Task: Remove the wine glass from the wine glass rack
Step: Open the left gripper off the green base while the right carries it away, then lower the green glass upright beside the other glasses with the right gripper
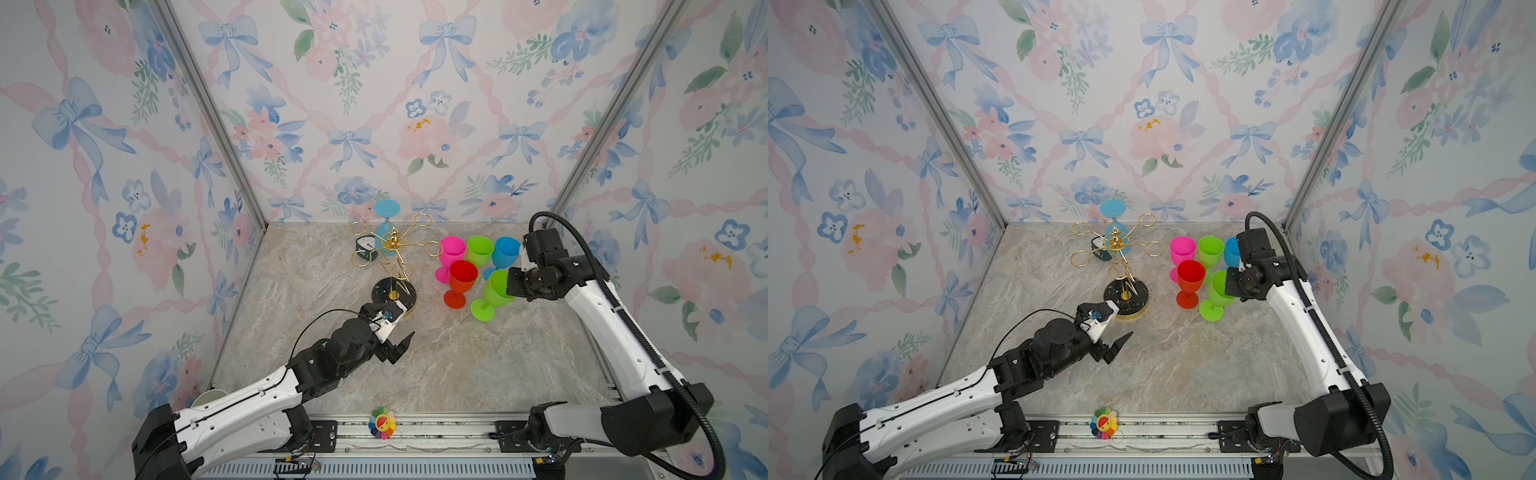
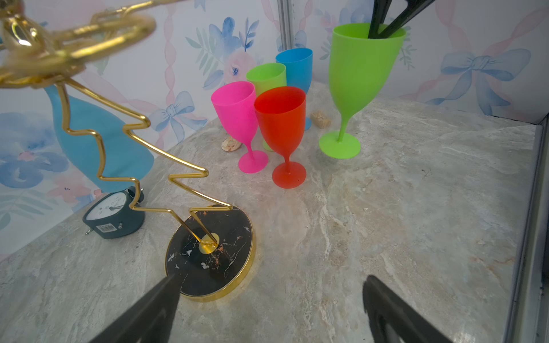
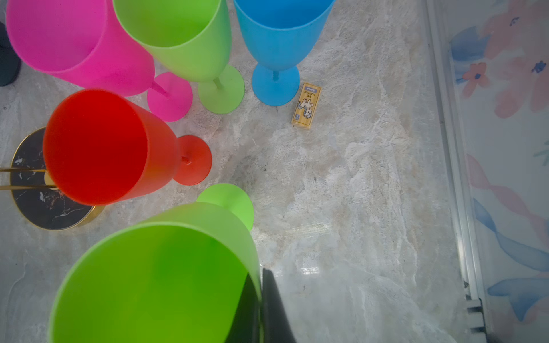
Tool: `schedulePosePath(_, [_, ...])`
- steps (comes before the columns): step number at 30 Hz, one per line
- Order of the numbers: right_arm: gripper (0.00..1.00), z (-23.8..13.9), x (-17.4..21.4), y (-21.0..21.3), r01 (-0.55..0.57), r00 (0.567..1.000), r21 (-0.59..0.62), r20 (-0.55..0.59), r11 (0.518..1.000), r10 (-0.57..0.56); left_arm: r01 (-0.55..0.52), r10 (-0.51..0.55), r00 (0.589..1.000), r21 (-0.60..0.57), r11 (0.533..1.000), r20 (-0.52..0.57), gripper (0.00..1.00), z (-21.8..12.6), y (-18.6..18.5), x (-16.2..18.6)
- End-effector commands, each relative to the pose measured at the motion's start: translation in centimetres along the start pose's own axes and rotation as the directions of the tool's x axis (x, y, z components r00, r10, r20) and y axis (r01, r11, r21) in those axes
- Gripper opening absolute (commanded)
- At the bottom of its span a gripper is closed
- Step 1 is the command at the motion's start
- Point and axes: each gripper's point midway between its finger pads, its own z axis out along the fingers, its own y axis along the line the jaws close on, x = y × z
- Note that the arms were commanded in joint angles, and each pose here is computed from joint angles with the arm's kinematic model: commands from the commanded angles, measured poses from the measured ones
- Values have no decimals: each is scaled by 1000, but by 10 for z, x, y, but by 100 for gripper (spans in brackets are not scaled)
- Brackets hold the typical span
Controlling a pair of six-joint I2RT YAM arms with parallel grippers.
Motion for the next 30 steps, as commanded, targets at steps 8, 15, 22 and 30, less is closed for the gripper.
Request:
schedulePosePath(8, [0, 40, -37, -15, -53, 996, 92, 70, 994, 47, 55, -54, 998, 7, 998, -33, 98, -3, 3, 10])
schedulePosePath(15, [0, 58, -50, -12, -38, 999, 81, 39, 996, 35, 83, -82, 997, 90, 993, -11, 98, -10, -7, 6])
schedulePosePath(22, [0, 66, -53, -5, -37, 999, 54, 27, 998, 35, 87, -88, 996, 109, 990, 8, 98, -15, -9, 4])
schedulePosePath(30, [0, 76, -50, -2, -28, 1000, 50, 4, 998, 28, 84, -85, 996, 102, 991, 5, 98, -15, -8, 4])
